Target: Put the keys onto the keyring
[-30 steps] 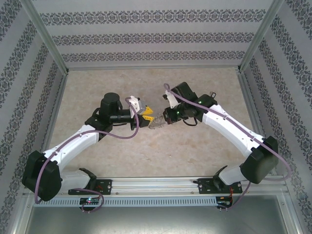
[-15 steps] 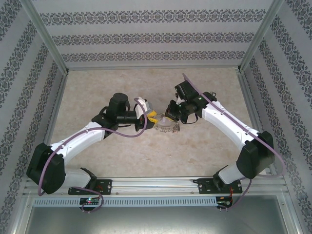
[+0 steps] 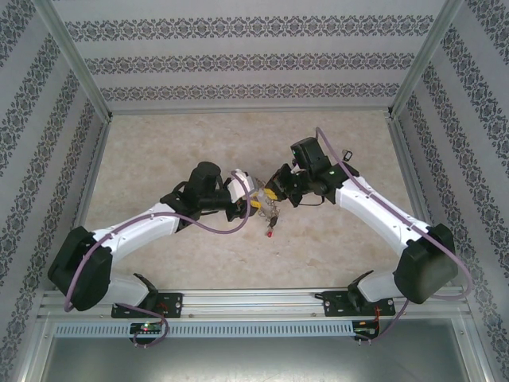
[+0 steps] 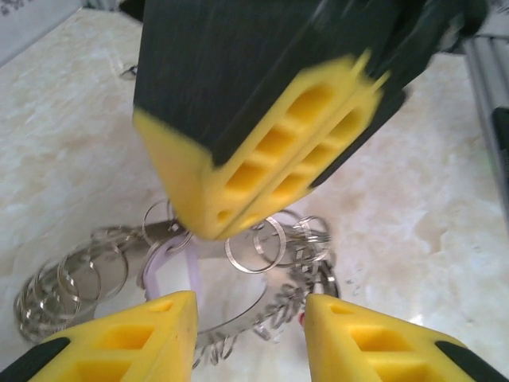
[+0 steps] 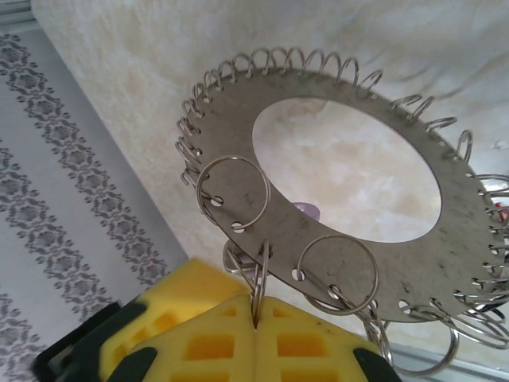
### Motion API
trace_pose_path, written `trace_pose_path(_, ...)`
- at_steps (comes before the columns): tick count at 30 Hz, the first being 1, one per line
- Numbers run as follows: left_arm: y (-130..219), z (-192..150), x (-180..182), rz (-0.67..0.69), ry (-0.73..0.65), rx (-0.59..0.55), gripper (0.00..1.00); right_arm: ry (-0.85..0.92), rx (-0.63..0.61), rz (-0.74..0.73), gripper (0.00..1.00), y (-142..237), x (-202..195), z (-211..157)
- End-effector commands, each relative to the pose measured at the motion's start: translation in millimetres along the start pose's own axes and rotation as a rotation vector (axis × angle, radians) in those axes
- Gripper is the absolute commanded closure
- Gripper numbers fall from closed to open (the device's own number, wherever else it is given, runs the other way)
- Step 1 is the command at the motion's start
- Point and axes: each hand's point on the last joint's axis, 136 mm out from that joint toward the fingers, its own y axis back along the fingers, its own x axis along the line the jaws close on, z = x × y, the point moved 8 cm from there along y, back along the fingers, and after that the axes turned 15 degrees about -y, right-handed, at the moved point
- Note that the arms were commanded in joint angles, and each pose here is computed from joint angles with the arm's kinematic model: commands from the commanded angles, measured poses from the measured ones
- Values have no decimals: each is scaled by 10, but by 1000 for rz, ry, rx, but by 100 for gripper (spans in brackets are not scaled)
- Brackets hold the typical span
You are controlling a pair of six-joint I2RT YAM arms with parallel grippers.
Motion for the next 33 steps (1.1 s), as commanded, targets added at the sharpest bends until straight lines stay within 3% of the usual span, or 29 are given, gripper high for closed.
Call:
trace_pose_path(1, -81, -42, 106, 94, -70, 41, 61, -34, 68, 57, 100, 84, 50, -71)
trace_pose_path(4, -115, -78, 191, 150, -75, 74, 65, -41, 101, 60, 100, 69, 25, -92)
trace_pose_path(8, -126, -83, 244, 156, -79, 78, 82, -32, 135, 53, 100, 43, -7, -101)
trace_pose_path(13, -125, -68, 290, 142, -72, 54, 81, -23, 193, 65, 100, 47, 21, -134)
trace_pose_path(22, 47, 61, 173, 87, -187, -132, 70, -117, 214, 112, 100, 90, -10, -38)
trace_pose_path(33, 62, 170, 150, 31, -338, -183, 74, -178, 274, 129, 100, 97, -6, -41)
